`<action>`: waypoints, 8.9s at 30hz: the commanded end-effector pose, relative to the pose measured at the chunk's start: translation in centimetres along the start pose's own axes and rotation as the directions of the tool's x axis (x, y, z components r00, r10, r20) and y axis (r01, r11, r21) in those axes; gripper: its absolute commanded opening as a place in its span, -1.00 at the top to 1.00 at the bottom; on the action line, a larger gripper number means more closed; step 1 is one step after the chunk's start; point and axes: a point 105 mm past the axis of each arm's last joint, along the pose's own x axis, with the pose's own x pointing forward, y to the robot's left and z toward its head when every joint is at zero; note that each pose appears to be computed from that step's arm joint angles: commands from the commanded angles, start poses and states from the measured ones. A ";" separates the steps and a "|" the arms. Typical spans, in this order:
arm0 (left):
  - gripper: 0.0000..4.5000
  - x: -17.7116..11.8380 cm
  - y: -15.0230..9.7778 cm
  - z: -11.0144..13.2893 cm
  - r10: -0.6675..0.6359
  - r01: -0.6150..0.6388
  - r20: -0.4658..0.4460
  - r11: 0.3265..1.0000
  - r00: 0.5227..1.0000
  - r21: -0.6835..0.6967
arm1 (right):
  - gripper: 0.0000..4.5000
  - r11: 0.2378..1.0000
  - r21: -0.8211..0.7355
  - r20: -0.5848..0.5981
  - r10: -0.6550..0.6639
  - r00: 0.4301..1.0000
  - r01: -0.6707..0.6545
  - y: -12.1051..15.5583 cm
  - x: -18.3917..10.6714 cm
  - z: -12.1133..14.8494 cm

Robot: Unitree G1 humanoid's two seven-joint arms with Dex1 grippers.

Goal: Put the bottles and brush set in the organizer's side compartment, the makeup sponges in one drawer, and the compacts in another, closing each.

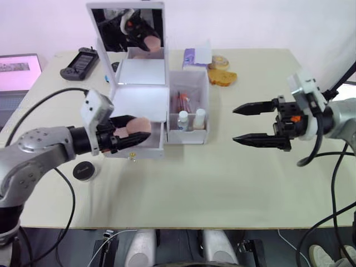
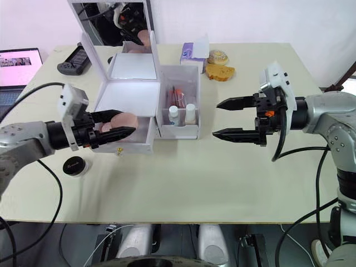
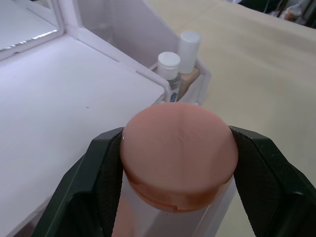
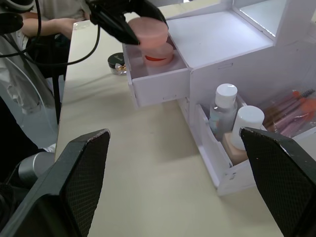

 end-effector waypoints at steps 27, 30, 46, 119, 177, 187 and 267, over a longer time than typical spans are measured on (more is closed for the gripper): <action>-0.99 -0.4 1.2 2.1 0.040 -0.043 0.120 0.999 0.992 0.020 | -1.00 0.997 -0.067 0.017 -0.023 1.000 0.024 -0.2 -0.9 0.8; -0.99 -1.5 1.4 2.8 0.061 -0.061 0.153 0.998 0.986 0.000 | -1.00 0.998 -0.068 0.010 -0.002 1.000 0.002 -0.1 -0.6 0.6; -0.99 -15.5 3.0 -0.9 0.465 -0.476 0.177 0.879 0.868 0.025 | -1.00 0.987 -0.133 0.017 0.095 0.995 -0.092 -2.8 2.1 1.0; 0.99 -3.3 -2.5 -10.2 0.498 -0.429 0.317 0.864 0.807 -0.265 | -1.00 0.995 0.017 0.116 -0.096 0.989 0.095 0.8 0.5 -3.7; 0.99 1.8 4.2 -4.7 0.510 -0.432 0.309 0.855 0.803 -0.289 | -1.00 0.979 0.104 0.108 -0.187 0.976 0.176 1.1 -0.6 -4.7; -0.31 -3.6 3.6 -5.4 0.449 -0.405 0.269 0.891 0.852 -0.206 | -1.00 0.940 0.184 0.074 -0.305 0.950 0.288 -1.7 -2.3 -6.3; 0.08 4.7 2.3 -10.5 0.707 -0.668 0.174 0.706 0.686 -0.236 | -1.00 0.993 0.024 0.142 -0.122 0.982 0.120 0.4 3.1 -0.1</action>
